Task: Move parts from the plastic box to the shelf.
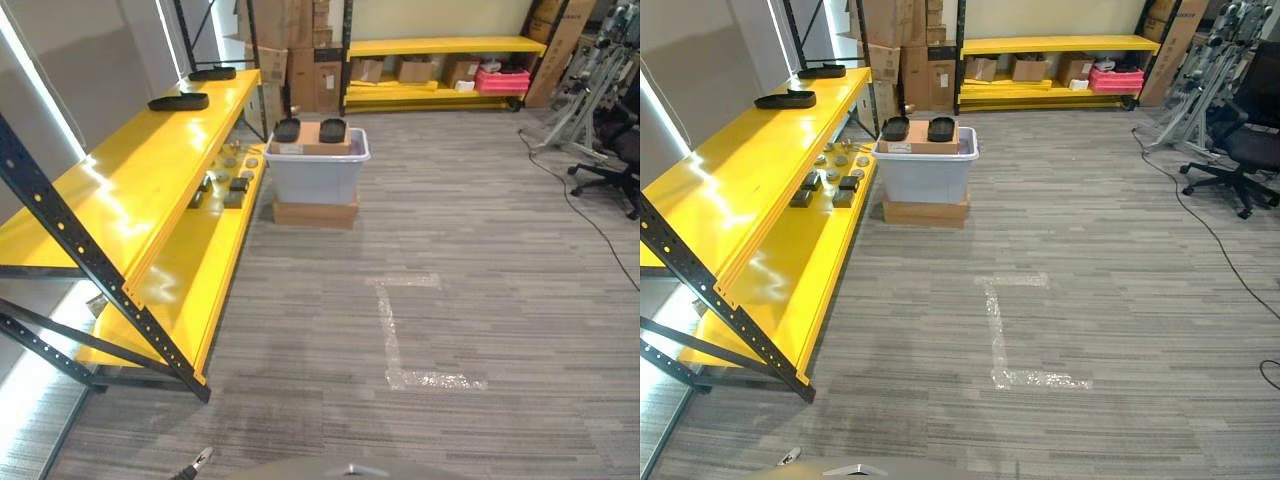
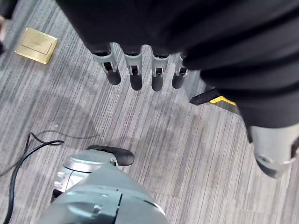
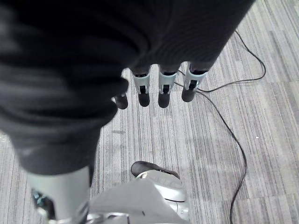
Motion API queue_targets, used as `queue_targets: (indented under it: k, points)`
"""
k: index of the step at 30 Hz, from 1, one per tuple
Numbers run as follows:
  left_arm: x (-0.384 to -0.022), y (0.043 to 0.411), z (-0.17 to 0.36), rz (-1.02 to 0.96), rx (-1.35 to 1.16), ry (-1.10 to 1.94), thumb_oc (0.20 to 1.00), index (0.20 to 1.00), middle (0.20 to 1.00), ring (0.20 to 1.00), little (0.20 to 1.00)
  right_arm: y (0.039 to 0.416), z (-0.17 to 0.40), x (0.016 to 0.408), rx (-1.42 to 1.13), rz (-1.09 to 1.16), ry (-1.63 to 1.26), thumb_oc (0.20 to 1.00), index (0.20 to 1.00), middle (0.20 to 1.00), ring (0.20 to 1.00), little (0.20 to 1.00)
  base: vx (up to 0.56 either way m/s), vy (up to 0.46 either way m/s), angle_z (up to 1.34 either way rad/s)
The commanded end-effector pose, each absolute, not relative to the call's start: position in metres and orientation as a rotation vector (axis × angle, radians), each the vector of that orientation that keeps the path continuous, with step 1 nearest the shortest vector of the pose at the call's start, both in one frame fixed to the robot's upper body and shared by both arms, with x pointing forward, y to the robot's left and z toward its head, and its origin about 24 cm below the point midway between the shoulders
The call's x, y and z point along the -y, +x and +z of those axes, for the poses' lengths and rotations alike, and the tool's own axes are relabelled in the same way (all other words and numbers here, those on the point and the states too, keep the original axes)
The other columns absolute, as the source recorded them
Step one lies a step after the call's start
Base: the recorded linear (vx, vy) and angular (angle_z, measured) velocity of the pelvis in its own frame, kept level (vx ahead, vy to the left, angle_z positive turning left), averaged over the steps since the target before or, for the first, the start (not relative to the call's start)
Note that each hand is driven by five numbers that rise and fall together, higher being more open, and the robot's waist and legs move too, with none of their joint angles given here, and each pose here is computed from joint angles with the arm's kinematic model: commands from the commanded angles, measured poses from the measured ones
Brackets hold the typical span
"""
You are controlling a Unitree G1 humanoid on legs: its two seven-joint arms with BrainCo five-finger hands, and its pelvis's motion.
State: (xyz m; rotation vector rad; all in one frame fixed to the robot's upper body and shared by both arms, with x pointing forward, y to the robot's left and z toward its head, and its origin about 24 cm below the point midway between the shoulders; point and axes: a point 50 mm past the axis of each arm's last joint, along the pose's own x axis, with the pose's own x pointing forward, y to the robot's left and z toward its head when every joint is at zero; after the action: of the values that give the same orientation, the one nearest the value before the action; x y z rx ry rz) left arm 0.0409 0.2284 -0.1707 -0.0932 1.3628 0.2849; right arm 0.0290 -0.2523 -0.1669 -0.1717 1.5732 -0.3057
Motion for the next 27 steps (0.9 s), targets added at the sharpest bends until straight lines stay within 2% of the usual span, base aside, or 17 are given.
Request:
queue_targets:
  k: [1,5,12,18,27]
  points:
    - [-0.231,0.058,-0.169,0.327,-1.305,-0.09,1.0,1.0,1.0,1.0,1.0,0.031,-0.168,0.249,-1.555,-0.372,-0.092,1.0,1.0,1.0,1.0,1.0,0.08,0.078,0.0]
    - [-0.237,0.068,-0.165,0.367,-1.234,-0.129,1.0,1.0,1.0,1.0,1.0,0.054,-0.163,0.259,-1.411,-0.468,-0.021,1.0,1.0,1.0,1.0,1.0,0.08,0.108,-0.01]
    - [-0.24,0.066,-0.165,0.375,-1.245,-0.109,1.0,1.0,1.0,1.0,1.0,0.051,-0.16,0.269,-1.394,-0.481,-0.045,1.0,1.0,1.0,1.0,1.0,0.07,0.144,-0.04]
    - [-0.241,0.065,-0.165,0.379,-1.244,-0.097,1.0,1.0,1.0,1.0,1.0,0.065,-0.159,0.265,-1.342,-0.445,0.005,1.0,1.0,1.0,1.0,1.0,0.07,0.14,-0.06]
    - [-0.253,0.067,-0.162,0.397,-1.239,-0.071,1.0,1.0,1.0,1.0,1.0,0.073,-0.162,0.247,-1.319,-0.361,0.037,1.0,1.0,1.0,1.0,1.0,0.41,-0.228,0.03]
